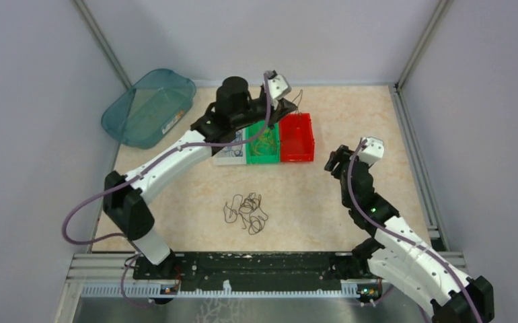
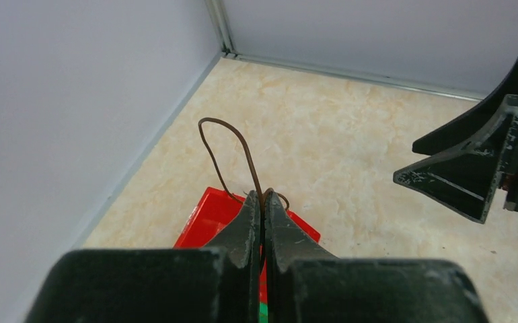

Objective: Untangle the cables

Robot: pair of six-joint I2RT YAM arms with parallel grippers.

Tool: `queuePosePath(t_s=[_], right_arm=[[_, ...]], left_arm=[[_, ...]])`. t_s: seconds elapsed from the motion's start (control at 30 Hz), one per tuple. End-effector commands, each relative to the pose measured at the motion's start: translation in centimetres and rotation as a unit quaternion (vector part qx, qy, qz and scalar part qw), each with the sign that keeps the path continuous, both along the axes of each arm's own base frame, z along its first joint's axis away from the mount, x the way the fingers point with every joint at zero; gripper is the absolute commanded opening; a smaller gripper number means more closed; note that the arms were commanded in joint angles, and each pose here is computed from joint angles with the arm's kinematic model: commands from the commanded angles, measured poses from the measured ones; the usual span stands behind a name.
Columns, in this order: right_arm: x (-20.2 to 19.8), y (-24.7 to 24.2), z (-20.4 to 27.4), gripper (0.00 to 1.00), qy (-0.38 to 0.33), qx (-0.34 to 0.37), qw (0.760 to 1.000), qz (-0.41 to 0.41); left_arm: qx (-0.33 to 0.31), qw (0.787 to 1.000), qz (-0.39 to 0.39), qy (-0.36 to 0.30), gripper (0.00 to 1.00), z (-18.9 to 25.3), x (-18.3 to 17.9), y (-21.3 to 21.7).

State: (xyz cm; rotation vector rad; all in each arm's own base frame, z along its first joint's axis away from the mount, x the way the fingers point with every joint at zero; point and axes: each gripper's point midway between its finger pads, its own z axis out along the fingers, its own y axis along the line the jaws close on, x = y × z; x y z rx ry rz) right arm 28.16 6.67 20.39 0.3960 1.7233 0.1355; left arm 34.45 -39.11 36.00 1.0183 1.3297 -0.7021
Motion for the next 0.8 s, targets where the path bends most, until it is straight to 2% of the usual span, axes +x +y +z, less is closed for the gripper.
queuePosePath(t_s=[0.0,0.1,0.33,0.5,0.77], right_arm=[[1.3,0.1,-0.2,0.60,-0.004,0.021,1.000,0.009],[2.1,0.1,0.0,0.60,-0.011,0.029,0.999,0.012],[3.5,-0.1,-0.4,0.60,-0.013,0.025,0.999,0.015],[4.7,-0.1,-1.2,0.58,-0.003,0.028,0.999,0.021],[5.6,0.8,-2.4,0.54,0.011,0.043,0.998,0.039]], left_arm=[[-0.001,0.999,-0.025,0.029,0.00,-1.7,1.6,-2.8],[0.015,0.998,-0.048,0.033,0.00,-3.3,3.0,-4.7],[0.023,0.997,-0.035,0.059,0.00,-8.6,8.0,-6.9],[0.020,0.997,0.021,0.069,0.00,-11.5,12.0,-6.1],[0.036,0.992,0.089,0.080,0.00,-15.3,15.5,-4.6]])
